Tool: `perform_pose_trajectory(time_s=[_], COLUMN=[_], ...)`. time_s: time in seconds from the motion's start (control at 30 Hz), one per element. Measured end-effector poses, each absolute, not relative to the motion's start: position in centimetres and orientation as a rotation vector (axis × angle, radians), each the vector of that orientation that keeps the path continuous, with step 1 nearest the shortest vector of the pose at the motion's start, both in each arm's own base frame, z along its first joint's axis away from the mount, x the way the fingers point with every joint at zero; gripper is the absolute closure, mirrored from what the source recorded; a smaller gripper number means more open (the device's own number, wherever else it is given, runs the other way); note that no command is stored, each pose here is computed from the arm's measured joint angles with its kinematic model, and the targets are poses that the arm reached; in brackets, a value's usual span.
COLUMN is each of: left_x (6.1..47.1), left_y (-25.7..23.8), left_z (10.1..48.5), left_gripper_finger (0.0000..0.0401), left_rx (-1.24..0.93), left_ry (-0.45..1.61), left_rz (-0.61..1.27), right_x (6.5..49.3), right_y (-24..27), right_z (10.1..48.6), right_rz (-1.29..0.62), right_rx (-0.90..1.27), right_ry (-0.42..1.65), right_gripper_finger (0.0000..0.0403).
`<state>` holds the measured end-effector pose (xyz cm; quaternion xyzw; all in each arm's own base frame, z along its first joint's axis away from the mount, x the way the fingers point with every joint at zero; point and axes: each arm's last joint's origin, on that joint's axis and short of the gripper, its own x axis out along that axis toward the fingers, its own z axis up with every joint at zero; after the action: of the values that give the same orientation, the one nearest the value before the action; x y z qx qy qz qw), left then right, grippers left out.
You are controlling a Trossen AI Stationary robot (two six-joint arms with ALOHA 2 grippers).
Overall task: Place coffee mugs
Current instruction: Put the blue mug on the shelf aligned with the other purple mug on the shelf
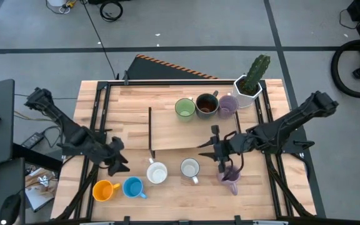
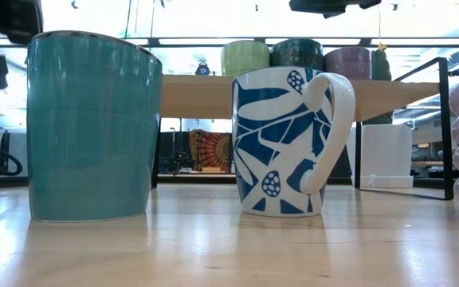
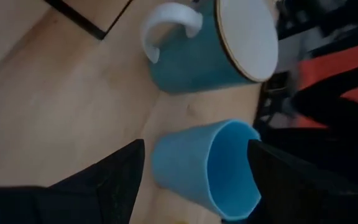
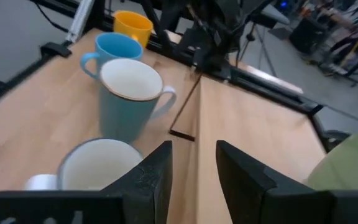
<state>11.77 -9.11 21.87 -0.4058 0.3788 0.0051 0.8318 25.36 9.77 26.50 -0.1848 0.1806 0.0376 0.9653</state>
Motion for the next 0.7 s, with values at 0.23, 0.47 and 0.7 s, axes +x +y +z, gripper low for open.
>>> perform_pose_trajectory(time_s=[0.23, 0.47, 0.7], left_x=[12.9, 14.4, 15.8], left_y=[-11.0, -13.7, -16.2], left_z=[25.2, 27.1, 28.1], left_gripper_finger=[0.0113, 0.0113, 0.0113], left_rx=[-0.779, -0.678, -0.692], left_ry=[0.958, 1.050, 1.119], left_rz=[0.089, 0.123, 0.121], right_x=[25.7, 25.9, 26.0], right_y=[9.6, 9.1, 9.1], right_z=[26.5, 26.5, 26.5], right_rz=[0.044, 0.038, 0.074], right_rx=[-0.408, -0.395, -0.367], right_ry=[0.347, 0.350, 0.347], right_gripper_finger=[0.0273, 0.0273, 0.0273])
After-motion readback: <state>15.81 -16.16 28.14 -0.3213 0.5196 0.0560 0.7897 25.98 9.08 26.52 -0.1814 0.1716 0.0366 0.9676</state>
